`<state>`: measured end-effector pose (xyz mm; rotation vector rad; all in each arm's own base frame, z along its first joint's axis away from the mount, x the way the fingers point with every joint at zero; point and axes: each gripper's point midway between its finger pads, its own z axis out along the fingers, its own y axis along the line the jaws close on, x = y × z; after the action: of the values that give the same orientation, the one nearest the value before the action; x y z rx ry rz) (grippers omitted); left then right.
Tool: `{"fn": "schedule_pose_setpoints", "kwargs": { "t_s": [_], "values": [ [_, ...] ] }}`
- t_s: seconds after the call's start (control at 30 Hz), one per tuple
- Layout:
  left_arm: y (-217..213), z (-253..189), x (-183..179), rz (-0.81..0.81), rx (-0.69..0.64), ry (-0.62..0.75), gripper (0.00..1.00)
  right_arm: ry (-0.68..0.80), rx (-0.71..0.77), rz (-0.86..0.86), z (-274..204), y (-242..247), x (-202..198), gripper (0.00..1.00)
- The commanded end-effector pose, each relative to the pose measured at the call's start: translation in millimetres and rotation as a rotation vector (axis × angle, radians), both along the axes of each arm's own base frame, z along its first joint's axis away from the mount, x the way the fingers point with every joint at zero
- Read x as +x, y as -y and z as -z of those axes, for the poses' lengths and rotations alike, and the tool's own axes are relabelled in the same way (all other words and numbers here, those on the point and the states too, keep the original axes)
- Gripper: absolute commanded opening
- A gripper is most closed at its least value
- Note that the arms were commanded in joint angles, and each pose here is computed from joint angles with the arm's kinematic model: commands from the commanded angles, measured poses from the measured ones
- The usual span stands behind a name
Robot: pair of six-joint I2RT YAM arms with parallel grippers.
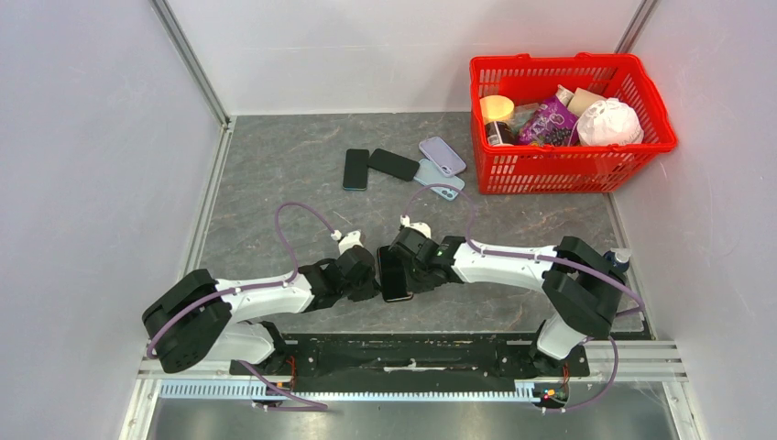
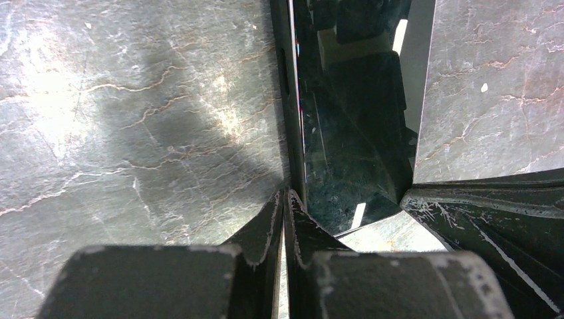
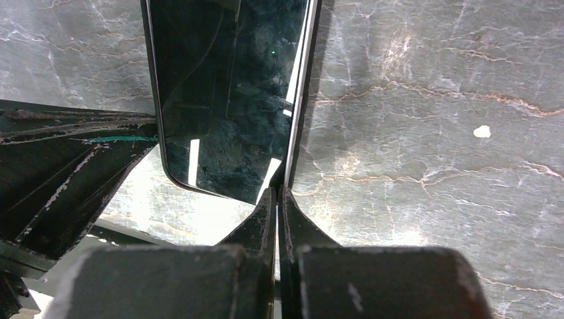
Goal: Put the phone into the phone case
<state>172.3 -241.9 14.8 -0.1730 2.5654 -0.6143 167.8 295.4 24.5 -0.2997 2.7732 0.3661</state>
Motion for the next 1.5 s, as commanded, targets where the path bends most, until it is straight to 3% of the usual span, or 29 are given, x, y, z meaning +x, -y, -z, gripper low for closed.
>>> {"fn": "schedule_pose_setpoints", "kwargs": {
  "t_s": [0.0,0.47,0.7,0.87,1.0,1.07,1.23,1.47],
  "values": [
    [-14.7,20.8,-12.3,0.002,0.085,-0.051,0.09,-0.066,-0.085,-0.041,53.5,0.5,-27.4,0.00],
    [-17.9,11.6,-3.4,-0.003,0.121,-0.010,0.09,-0.103,-0.199,-0.035,88.5,24.9,-39.1,0.00],
    [-25.2,3.5,4.9,-0.038,0.145,0.029,0.12,-0.011,-0.087,-0.012,31.8,15.4,-10.6,0.00],
    [-25.3,-9.9,14.1,-0.051,0.146,0.074,0.16,0.074,0.049,-0.008,-27.7,1.6,14.7,0.16],
    [-22.5,-21.0,25.0,-0.053,0.153,0.113,0.25,0.118,0.087,0.041,-46.6,6.1,40.7,0.38],
    [-21.3,-25.1,32.1,-0.066,0.153,0.129,0.35,0.099,0.137,0.066,-47.8,6.1,54.9,0.46],
    [-12.7,-26.9,50.1,-0.084,0.124,0.123,0.45,0.112,0.174,0.098,-43.1,3.8,87.6,0.49],
    [-7.5,-18.6,68.7,-0.092,0.107,0.097,0.46,0.088,0.192,0.090,-28.8,-12.1,106.0,0.45]
  ]
}}
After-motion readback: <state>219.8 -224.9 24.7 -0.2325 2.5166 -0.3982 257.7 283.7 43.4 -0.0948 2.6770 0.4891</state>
